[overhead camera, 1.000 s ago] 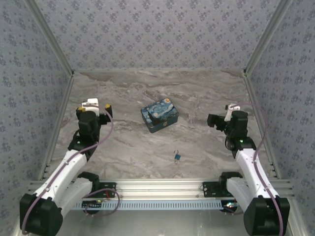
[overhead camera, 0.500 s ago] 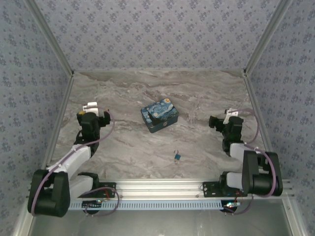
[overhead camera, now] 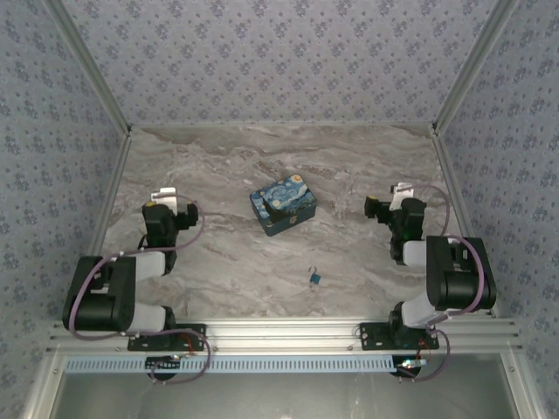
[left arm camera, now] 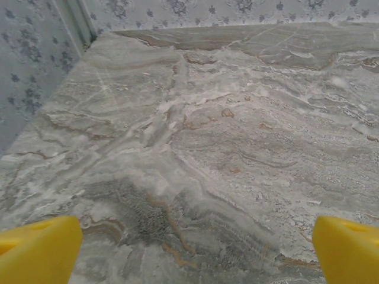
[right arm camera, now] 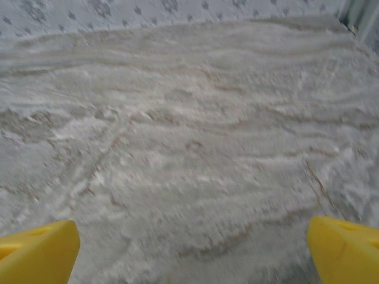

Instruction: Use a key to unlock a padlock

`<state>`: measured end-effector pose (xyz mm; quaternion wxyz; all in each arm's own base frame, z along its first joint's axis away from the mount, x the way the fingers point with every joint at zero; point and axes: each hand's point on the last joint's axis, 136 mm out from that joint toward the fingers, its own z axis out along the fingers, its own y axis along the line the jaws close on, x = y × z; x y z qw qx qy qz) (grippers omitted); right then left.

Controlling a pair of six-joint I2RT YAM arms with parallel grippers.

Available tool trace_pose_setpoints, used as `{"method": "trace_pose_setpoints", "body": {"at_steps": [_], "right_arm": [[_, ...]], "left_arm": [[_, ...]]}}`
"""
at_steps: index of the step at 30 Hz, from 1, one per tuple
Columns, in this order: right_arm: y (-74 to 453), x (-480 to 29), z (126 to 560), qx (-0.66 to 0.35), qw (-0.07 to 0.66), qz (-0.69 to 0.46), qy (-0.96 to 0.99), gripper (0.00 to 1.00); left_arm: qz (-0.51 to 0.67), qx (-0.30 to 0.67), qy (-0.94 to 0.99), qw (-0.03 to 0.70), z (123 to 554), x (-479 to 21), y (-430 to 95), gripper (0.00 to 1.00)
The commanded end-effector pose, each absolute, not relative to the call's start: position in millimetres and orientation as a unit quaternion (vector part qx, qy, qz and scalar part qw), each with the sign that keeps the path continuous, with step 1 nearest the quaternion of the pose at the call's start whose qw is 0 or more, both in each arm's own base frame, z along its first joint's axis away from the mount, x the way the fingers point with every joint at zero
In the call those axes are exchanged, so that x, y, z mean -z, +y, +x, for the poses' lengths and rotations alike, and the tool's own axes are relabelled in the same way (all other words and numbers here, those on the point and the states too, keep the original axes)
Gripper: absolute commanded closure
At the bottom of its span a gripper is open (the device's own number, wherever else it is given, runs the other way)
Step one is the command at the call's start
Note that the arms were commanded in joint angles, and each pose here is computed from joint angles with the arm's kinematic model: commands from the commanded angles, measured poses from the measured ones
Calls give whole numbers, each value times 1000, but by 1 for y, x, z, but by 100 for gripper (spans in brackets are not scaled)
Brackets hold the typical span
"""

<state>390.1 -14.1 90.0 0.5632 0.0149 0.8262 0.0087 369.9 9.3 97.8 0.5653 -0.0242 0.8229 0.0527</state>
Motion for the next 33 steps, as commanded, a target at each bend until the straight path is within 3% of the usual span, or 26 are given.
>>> {"method": "trace_pose_setpoints", "body": {"at_steps": [1, 8, 33], "right_arm": [[-17, -83, 390, 9, 548, 10, 836, 0], [-17, -82, 391, 11, 547, 9, 837, 0], [-15, -82, 391, 22, 545, 5, 838, 0]], "left_arm": [[-5, -24, 802, 597, 379, -107, 2, 0], [-48, -1, 829, 557, 395, -88, 22, 1], [-36, -16, 831, 555, 397, -89, 17, 0]]}}
